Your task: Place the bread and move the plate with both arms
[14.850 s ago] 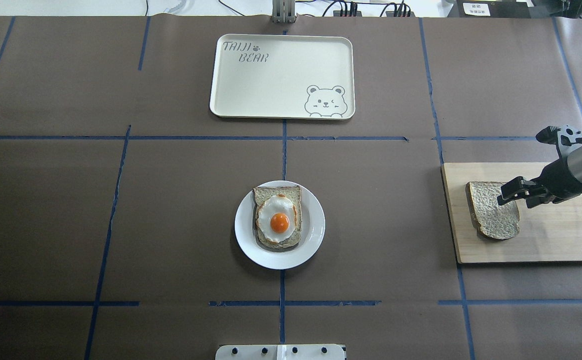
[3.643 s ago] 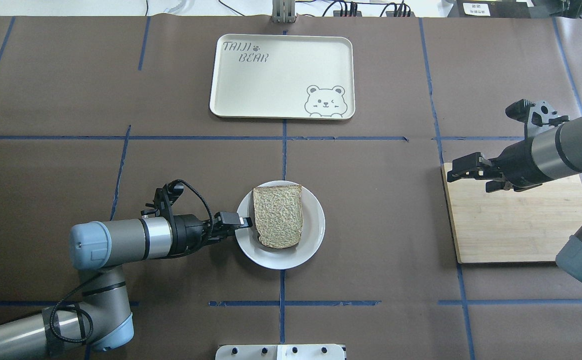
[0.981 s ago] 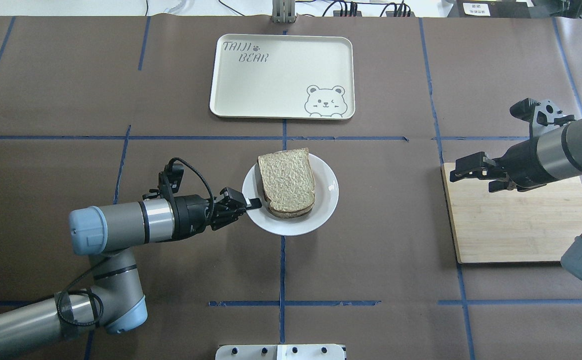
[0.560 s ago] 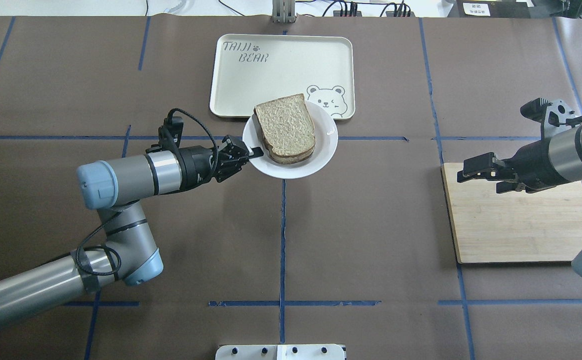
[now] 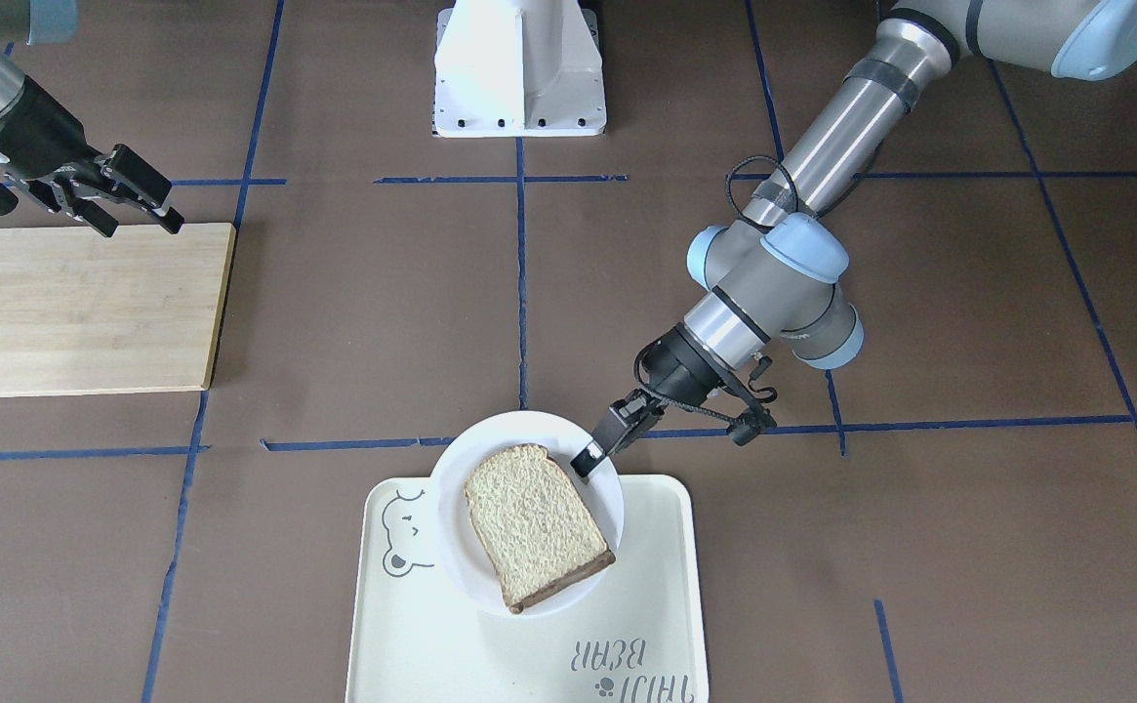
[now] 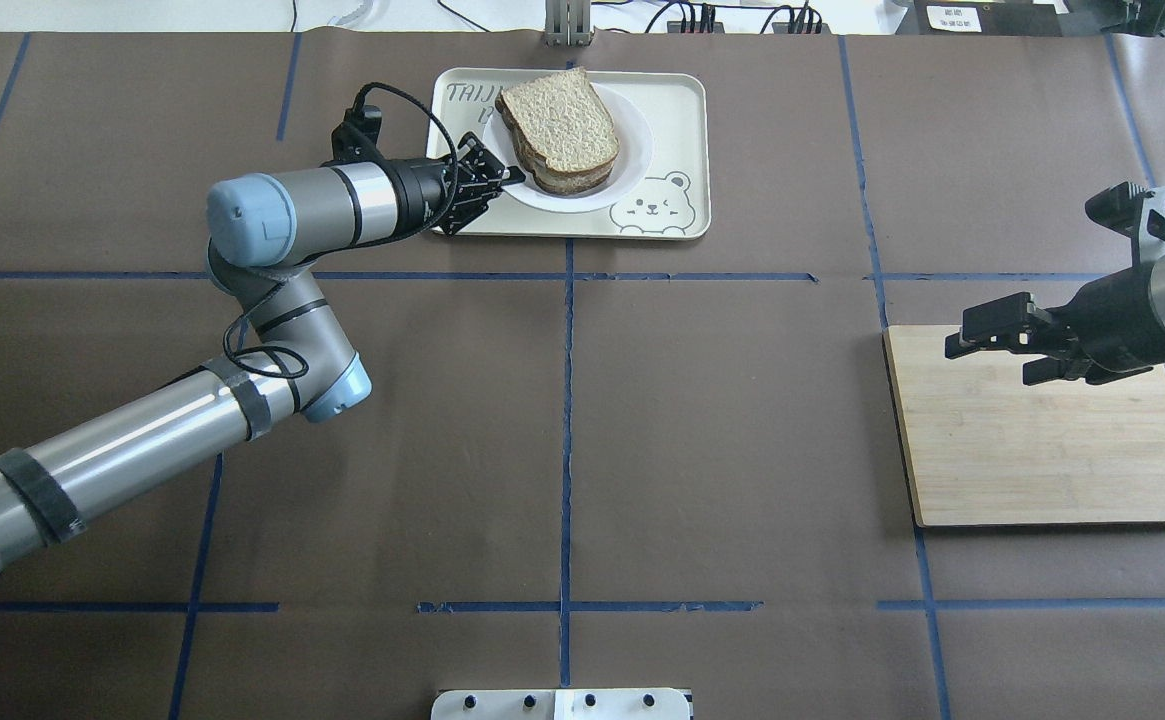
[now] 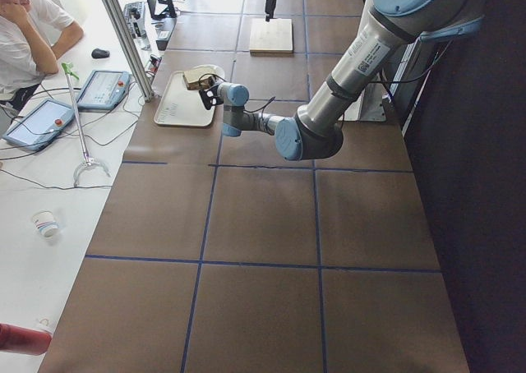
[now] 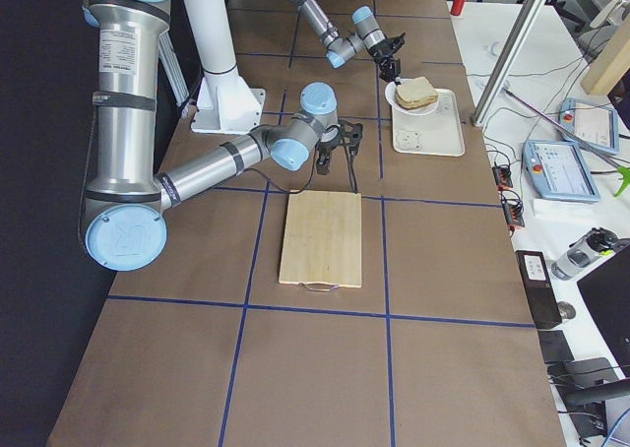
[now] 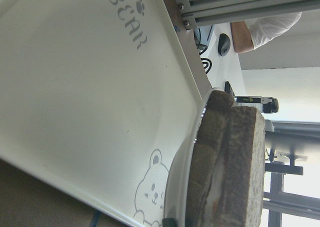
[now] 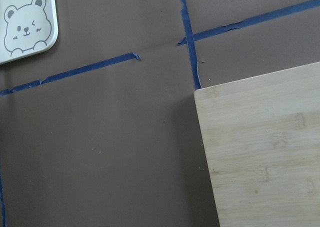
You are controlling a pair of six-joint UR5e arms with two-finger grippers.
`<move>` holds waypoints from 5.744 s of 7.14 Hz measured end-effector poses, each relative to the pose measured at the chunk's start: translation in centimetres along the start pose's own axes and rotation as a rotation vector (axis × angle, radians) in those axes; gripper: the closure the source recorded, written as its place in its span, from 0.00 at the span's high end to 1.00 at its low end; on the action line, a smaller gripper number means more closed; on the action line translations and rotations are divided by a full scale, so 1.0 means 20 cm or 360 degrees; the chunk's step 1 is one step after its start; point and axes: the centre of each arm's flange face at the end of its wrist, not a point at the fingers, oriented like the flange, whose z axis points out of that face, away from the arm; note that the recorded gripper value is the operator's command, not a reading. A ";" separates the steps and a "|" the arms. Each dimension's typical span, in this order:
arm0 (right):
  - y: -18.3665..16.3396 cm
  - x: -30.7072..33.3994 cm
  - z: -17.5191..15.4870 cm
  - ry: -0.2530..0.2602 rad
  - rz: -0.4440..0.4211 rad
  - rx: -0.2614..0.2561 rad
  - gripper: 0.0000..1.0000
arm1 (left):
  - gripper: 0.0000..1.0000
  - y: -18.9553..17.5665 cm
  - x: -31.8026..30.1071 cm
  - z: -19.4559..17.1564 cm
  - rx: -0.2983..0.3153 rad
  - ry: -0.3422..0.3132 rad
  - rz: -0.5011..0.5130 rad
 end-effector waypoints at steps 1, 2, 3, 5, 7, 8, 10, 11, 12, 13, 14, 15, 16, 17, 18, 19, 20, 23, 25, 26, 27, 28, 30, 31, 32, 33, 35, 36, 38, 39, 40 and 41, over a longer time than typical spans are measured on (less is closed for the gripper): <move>0.00 0.01 -0.01 0.0001 0.0005 -0.0001 1.00 | 0.02 -0.06 0.02 0.08 0.0038 -0.0049 -0.0010; 0.00 0.02 -0.01 0.0002 0.0007 -0.0002 1.00 | 0.03 -0.10 0.01 0.14 0.0064 -0.0090 -0.0019; 0.01 0.02 -0.01 0.0004 0.0010 -0.0004 1.00 | 0.05 -0.12 -0.01 0.17 0.0083 -0.0126 -0.0027; 0.01 0.03 -0.01 0.0009 0.0014 -0.0005 1.00 | 0.06 -0.15 -0.05 0.21 0.0108 -0.0174 -0.0036; 0.01 0.04 -0.01 0.0012 0.0016 -0.0006 1.00 | 0.08 -0.15 -0.07 0.25 0.0121 -0.0211 -0.0042; 0.01 0.04 -0.01 0.0012 0.0017 -0.0006 1.00 | 0.12 -0.15 -0.09 0.26 0.0123 -0.0228 -0.0045; 0.01 0.04 -0.01 0.0011 0.0015 -0.0006 1.00 | 0.32 -0.14 -0.13 0.27 0.0119 -0.0256 -0.0048; 0.01 0.03 -0.01 0.0009 0.0014 -0.0005 1.00 | 0.40 -0.14 -0.14 0.27 0.0106 -0.0266 -0.0046; 0.01 0.03 -0.01 0.0007 0.0012 -0.0004 1.00 | 0.41 -0.14 -0.14 0.27 0.0091 -0.0274 -0.0038; 0.01 0.03 -0.02 0.0005 0.0011 -0.0003 1.00 | 0.41 -0.15 -0.15 0.26 0.0077 -0.0284 -0.0022; 0.01 0.03 -0.02 0.0001 0.0009 -0.0002 1.00 | 0.41 -0.16 -0.16 0.25 0.0066 -0.0292 -0.0006; 0.02 0.02 -0.03 -0.0001 0.0007 -0.0001 1.00 | 0.41 -0.19 -0.16 0.23 0.0059 -0.0295 0.0002; 0.01 0.02 -0.03 -0.0003 0.0008 0.0001 1.00 | 0.41 -0.24 -0.14 0.19 0.0043 -0.0293 0.0006; 0.01 0.02 -0.04 -0.0005 0.0008 0.0004 1.00 | 0.46 -0.30 -0.11 0.12 0.0018 -0.0279 0.0010; 0.01 0.02 -0.05 -0.0008 0.0010 0.0007 1.00 | 0.56 -0.35 -0.10 0.04 -0.0014 -0.0262 0.0042; 0.00 0.03 -0.06 -0.0013 0.0016 0.0009 1.00 | 0.64 -0.39 -0.13 -0.07 -0.0058 -0.0263 0.0128; -0.02 0.04 -0.08 -0.0019 0.0028 0.0015 1.00 | 0.66 -0.44 -0.16 -0.20 -0.0101 -0.0292 0.0225; -0.10 0.17 -0.16 0.0018 -0.0029 0.0069 1.00 | 0.66 -0.82 -0.22 -0.74 -0.0123 -0.0426 0.0503; -0.14 0.32 -0.17 0.0080 -0.0119 0.0085 1.00 | 0.66 -1.14 -0.34 -1.08 -0.0066 -0.0578 0.0810; -0.15 0.39 -0.18 0.0106 -0.0150 0.0094 1.00 | 0.66 -1.31 -0.36 -1.22 -0.0035 -0.0703 0.0986; -0.17 0.47 -0.21 0.0131 -0.0186 0.0107 1.00 | 0.66 -1.42 -0.34 -1.35 -0.0025 -0.0832 0.1128; -0.19 0.58 -0.26 0.0152 -0.0227 0.0113 1.00 | 0.66 -1.52 -0.29 -1.49 -0.0036 -0.0975 0.1267; -0.26 0.87 -0.31 0.0177 -0.0308 0.0078 1.00 | 0.67 -1.61 -0.15 -1.82 -0.0151 -0.1292 0.1493; -0.26 1.04 -0.31 0.0208 -0.0361 0.0050 1.00 | 0.70 -1.60 -0.13 -2.01 -0.0285 -0.1450 0.1544; -0.26 1.22 -0.30 0.0230 -0.0405 0.0008 1.00 | 0.77 -1.58 -0.17 -2.21 -0.0464 -0.1553 0.1531; -0.26 1.39 -0.31 0.0221 -0.0424 -0.0051 1.00 | 0.78 -1.57 -0.30 -2.43 -0.0641 -0.1531 0.1443; -0.26 1.55 -0.34 0.0222 -0.0436 -0.0142 1.00 | 0.87 -1.51 -0.61 -2.78 -0.0761 -0.1408 0.1231; -0.29 1.56 -0.35 0.0256 -0.0445 -0.0154 1.00 | 0.87 -1.45 -0.67 -2.90 -0.0748 -0.1392 0.1176; -0.35 1.56 -0.37 0.0323 -0.0463 -0.0171 1.00 | 1.00 -1.35 -0.62 -2.98 -0.0749 -0.1407 0.1083; -0.36 1.56 -0.38 0.0337 -0.0474 -0.0181 1.00 | 1.00 -1.31 -0.61 -2.99 -0.0755 -0.1416 0.1069; -0.36 1.55 -0.39 0.0343 -0.0495 -0.0191 1.00 | 1.00 -1.30 -0.59 -3.00 -0.0756 -0.1424 0.1071; -0.36 1.54 -0.38 0.0345 -0.0515 -0.0202 1.00 | 1.00 -1.29 -0.58 -3.00 -0.0754 -0.1426 0.1081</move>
